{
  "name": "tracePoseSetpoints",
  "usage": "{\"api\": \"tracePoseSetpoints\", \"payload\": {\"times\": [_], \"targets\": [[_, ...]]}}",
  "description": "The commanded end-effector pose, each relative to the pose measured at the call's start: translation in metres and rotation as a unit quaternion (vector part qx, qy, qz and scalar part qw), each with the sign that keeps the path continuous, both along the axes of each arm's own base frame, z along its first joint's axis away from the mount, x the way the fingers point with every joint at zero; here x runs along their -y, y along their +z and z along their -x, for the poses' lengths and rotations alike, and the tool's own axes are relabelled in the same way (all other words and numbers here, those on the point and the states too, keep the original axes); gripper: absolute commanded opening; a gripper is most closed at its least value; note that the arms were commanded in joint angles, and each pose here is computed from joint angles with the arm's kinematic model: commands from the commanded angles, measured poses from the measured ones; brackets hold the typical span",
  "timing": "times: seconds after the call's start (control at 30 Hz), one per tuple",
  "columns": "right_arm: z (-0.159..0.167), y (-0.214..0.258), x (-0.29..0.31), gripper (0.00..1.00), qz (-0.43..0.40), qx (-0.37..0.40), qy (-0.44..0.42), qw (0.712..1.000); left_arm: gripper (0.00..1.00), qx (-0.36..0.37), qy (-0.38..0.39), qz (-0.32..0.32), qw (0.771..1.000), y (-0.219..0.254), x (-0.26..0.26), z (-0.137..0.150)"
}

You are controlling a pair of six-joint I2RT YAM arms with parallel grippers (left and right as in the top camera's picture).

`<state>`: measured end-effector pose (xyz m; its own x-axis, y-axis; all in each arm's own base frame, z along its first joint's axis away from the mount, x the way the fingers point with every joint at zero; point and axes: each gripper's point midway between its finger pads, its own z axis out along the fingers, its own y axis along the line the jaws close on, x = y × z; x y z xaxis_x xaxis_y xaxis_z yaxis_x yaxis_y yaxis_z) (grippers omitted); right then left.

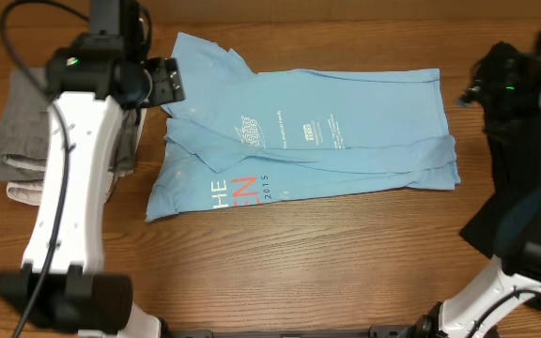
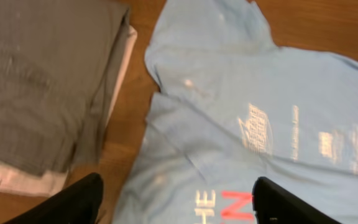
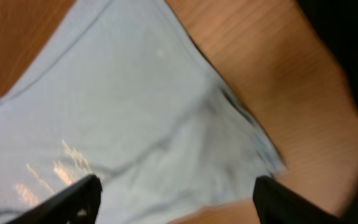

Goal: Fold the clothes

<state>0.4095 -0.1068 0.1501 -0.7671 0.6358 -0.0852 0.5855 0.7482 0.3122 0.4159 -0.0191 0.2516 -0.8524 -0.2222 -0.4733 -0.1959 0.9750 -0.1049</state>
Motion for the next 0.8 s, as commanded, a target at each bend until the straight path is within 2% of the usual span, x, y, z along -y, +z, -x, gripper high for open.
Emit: {"api": "tracePoseSetpoints", "payload": {"times": [0.0,0.07,0.1,0.17,0.2,0.33,0.43,0.63,0.77], "targets": [[0.023,0.035,0.003,0.72,0.003,0.007,0.015,1.0,0.45,-0.021,-0.047,0.065,0.997,0.017,0.031,0.033],[0.042,0.027,-0.001,0.55,-0.009,-0.036,0.013,0.999,0.04,-0.07,-0.057,0.086,0.992,0.0,0.042,0.05],[0.047,0.024,-0.003,0.42,-0.014,-0.049,0.013,0.999,0.04,-0.093,-0.056,0.09,0.99,-0.01,0.045,0.057],[0.057,0.015,-0.006,0.1,-0.02,-0.072,0.013,0.997,0.04,-0.136,-0.059,0.087,0.985,-0.032,0.049,0.07],[0.065,0.005,-0.005,0.04,-0.017,-0.093,0.011,0.995,0.04,-0.172,-0.058,0.084,0.98,-0.057,0.053,0.081],[0.084,-0.02,-0.006,0.04,-0.018,-0.138,0.007,0.99,0.04,-0.225,-0.051,0.081,0.97,-0.104,0.054,0.1],[0.093,-0.041,-0.01,0.04,-0.025,-0.157,0.008,0.987,0.04,-0.238,-0.041,0.082,0.967,-0.136,0.051,0.106],[0.099,-0.096,-0.014,0.04,-0.029,-0.155,0.002,0.988,0.04,-0.199,-0.037,0.074,0.977,-0.164,0.047,0.09],[0.09,-0.116,-0.014,0.04,-0.026,-0.126,-0.005,0.992,0.04,-0.18,-0.015,0.047,0.982,-0.171,0.036,0.082]]}}
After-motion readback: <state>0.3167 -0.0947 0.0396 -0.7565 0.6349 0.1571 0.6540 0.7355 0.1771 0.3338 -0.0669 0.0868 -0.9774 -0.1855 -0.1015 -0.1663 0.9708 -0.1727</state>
